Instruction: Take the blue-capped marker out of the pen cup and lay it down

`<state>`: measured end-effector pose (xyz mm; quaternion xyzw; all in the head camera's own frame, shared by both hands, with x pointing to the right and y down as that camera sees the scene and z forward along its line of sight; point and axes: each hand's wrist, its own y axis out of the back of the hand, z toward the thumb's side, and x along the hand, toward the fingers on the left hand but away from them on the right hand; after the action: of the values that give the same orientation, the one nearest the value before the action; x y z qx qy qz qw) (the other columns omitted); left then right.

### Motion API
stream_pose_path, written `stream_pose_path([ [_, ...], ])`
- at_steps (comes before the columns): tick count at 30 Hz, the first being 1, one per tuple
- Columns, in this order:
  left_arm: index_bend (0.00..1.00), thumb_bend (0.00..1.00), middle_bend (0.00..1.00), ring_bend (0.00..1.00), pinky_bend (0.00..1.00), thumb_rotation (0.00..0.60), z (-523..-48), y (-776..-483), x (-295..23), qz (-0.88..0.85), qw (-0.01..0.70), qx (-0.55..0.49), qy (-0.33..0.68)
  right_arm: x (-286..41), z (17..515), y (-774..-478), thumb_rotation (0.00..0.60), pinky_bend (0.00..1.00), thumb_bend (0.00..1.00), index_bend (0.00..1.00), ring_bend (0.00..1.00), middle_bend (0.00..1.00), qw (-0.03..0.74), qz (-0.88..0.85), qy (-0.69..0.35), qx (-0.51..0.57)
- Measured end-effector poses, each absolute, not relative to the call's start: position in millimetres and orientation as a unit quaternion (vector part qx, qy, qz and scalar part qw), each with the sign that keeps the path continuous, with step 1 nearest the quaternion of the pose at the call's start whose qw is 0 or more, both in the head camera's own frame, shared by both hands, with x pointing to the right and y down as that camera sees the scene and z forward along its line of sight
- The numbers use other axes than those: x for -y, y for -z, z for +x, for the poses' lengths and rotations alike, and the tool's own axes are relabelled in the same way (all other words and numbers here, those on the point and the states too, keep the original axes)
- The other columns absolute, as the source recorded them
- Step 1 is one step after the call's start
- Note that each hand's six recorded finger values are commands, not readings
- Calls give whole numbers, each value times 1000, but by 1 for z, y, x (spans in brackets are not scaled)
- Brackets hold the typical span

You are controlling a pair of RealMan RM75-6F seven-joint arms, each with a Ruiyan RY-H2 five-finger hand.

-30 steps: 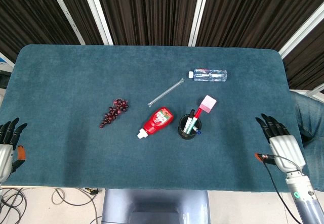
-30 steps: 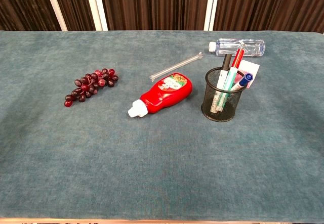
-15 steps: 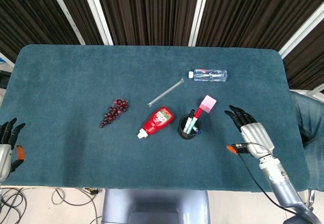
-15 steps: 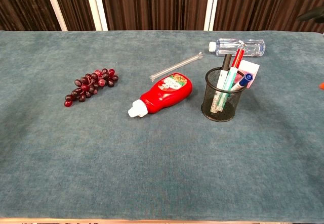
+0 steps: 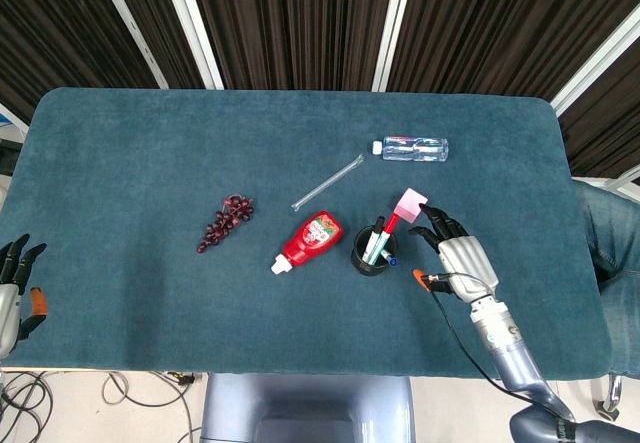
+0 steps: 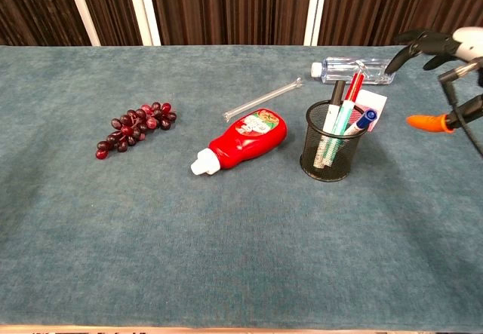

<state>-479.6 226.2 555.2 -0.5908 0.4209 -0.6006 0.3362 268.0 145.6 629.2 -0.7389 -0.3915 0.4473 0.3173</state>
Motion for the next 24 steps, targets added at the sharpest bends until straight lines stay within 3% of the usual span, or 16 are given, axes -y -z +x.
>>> stream_pose_path([
  [11, 108, 705, 0, 0, 77, 600, -481, -555, -226, -590, 330, -424, 603, -152, 248, -640, 600, 172, 308, 382, 77, 0, 314, -745, -440, 391],
  [24, 108, 706, 0, 0, 77, 600, -482, -556, -225, -589, 325, -425, 606, -152, 235, -647, 600, 173, 345, 467, 77, 0, 313, -745, -437, 396],
])
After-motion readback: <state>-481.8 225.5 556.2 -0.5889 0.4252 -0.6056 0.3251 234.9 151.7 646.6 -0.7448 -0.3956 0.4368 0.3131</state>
